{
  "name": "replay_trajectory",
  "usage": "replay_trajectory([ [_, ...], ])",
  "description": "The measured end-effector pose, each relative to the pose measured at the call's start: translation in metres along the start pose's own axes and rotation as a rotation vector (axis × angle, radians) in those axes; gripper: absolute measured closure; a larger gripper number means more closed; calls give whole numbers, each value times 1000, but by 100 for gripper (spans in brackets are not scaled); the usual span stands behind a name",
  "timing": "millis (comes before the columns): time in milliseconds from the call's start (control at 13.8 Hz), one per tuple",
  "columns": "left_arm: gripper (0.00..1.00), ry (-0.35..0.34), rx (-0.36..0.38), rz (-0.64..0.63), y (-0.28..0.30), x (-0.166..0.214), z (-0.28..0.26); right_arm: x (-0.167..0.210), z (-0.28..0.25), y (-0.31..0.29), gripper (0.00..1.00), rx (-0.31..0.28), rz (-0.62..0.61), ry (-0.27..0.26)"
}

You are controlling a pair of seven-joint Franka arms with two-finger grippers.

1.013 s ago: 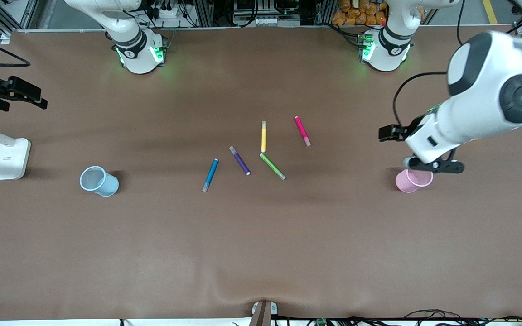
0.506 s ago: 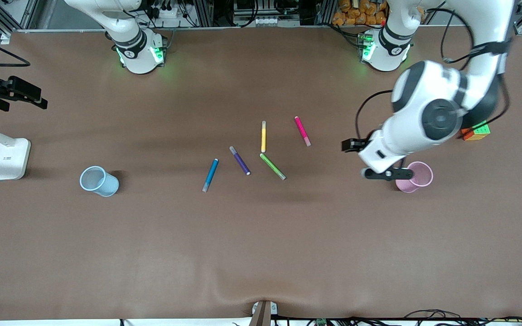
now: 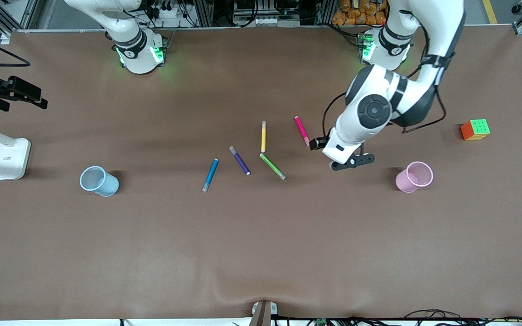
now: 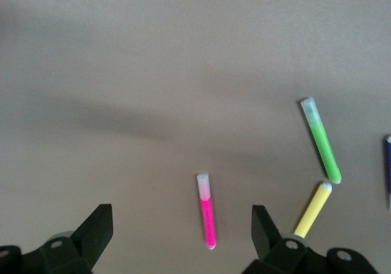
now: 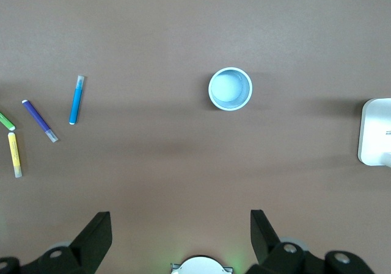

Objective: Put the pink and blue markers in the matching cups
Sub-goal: 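Lower the left gripper and grasp the pink marker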

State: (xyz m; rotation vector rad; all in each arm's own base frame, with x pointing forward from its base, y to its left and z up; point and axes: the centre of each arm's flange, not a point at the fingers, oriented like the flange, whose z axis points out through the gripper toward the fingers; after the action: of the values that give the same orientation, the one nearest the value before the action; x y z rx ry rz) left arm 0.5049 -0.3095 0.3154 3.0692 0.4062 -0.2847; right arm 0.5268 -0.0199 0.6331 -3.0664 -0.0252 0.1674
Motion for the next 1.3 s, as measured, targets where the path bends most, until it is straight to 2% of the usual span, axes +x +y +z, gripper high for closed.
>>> replay_trajectory([
  [289, 0, 0, 16, -91, 19, -35, 72, 0, 0, 0, 0, 0, 0, 0],
  [651, 2, -9, 29, -102, 35, -51, 110, 0, 0, 0, 0, 0, 0, 0],
  [723, 7, -13, 32, -104, 34, -50, 116, 0, 0, 0, 0, 0, 0, 0],
  [796, 19, -18, 38, -107, 33, -49, 120, 0, 0, 0, 0, 0, 0, 0],
  [868, 26, -20, 41, -109, 32, -48, 124, 0, 0, 0, 0, 0, 0, 0],
  [940, 26, -20, 39, -110, 32, -48, 127, 0, 0, 0, 0, 0, 0, 0],
  [1085, 41, -15, 33, -111, 32, -46, 133, 0, 0, 0, 0, 0, 0, 0],
  [1302, 46, -16, 32, -113, 31, -45, 141, 0, 0, 0, 0, 0, 0, 0],
])
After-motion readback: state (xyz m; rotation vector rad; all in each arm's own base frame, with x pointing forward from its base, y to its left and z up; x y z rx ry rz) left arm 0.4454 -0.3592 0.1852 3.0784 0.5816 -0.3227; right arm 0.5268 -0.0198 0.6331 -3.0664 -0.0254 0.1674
